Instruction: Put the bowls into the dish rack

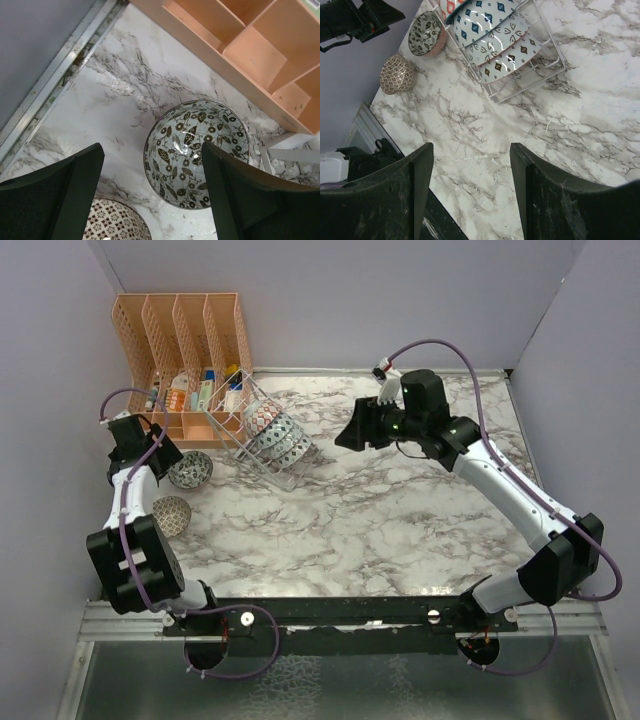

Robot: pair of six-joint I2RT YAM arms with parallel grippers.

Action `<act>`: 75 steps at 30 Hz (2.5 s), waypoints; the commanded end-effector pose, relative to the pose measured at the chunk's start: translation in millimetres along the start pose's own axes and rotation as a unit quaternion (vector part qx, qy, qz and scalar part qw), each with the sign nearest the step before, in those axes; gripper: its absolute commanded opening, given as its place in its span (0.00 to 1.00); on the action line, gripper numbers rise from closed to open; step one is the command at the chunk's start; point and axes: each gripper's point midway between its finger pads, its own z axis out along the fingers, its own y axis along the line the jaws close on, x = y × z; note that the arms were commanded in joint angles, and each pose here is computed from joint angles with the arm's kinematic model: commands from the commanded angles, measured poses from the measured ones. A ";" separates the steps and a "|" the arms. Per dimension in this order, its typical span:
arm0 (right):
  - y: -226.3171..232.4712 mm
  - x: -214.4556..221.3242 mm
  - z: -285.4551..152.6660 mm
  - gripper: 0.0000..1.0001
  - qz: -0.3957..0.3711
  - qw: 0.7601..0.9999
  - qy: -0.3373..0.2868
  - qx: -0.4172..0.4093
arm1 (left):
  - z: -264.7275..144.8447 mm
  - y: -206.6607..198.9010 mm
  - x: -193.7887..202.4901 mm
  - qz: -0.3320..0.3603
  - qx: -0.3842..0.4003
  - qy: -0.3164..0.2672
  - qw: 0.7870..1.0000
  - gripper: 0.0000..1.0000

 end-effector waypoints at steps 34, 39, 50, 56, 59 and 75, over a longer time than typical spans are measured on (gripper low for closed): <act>-31.0 -0.3 -2.0 0.62 0.031 0.999 0.007 0.017 | 57.5 -8.9 54.2 0.096 0.094 0.103 0.986 0.23; -24.3 -3.8 -3.2 0.61 0.019 1.000 0.004 -0.001 | 54.8 -13.0 50.7 0.088 0.101 0.102 0.986 0.00; 9.2 -23.9 -14.4 0.59 -0.070 0.994 -0.016 -0.085 | -1.5 -38.1 2.1 0.089 0.141 0.067 0.984 0.00; 43.1 -28.7 -18.1 0.58 -0.110 0.984 -0.025 -0.138 | -43.8 -50.4 -1.2 0.073 0.173 0.072 0.980 0.00; 61.4 -32.4 -19.7 0.58 -0.137 0.978 -0.034 -0.154 | -66.9 -53.8 2.1 0.068 0.186 0.074 0.977 0.00; 189.4 -1.2 2.3 0.57 -0.290 0.927 -0.034 -0.236 | -139.5 -91.9 78.6 0.104 0.273 0.167 0.942 0.00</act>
